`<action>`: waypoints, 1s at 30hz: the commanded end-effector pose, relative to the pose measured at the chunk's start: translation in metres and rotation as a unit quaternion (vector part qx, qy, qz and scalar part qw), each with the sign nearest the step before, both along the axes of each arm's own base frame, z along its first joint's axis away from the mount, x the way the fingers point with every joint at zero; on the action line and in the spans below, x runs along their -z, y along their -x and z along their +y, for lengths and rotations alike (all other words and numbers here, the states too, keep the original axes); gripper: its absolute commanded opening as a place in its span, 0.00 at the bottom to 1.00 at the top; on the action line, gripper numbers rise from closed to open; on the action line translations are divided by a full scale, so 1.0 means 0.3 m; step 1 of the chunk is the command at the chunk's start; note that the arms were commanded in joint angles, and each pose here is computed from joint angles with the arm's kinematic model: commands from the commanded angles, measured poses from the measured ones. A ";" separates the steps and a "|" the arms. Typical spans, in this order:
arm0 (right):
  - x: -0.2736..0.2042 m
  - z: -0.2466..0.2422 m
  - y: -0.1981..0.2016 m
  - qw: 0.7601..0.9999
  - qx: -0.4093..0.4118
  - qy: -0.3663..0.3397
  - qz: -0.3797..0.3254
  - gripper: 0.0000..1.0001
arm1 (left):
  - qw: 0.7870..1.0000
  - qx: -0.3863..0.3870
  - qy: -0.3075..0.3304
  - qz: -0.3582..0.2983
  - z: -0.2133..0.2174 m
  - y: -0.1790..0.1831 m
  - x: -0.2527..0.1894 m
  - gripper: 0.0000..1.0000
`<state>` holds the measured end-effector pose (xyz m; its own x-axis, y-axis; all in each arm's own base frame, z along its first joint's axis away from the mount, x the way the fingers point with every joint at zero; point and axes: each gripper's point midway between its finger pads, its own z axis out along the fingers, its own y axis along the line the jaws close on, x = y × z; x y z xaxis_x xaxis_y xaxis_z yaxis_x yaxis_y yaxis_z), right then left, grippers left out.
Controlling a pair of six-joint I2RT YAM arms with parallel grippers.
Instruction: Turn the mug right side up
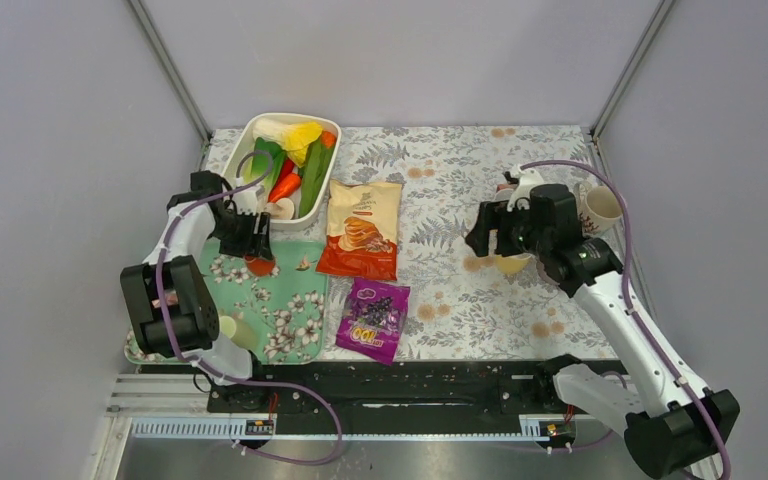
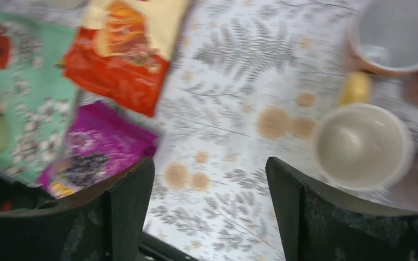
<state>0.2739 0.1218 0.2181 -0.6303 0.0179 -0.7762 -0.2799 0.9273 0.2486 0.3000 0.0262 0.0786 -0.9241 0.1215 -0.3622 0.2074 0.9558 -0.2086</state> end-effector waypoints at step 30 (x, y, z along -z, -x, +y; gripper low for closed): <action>-0.360 1.032 0.082 0.769 -0.260 -0.573 0.115 0.81 | 0.915 0.271 0.190 -0.231 -0.592 0.152 -0.751 0.00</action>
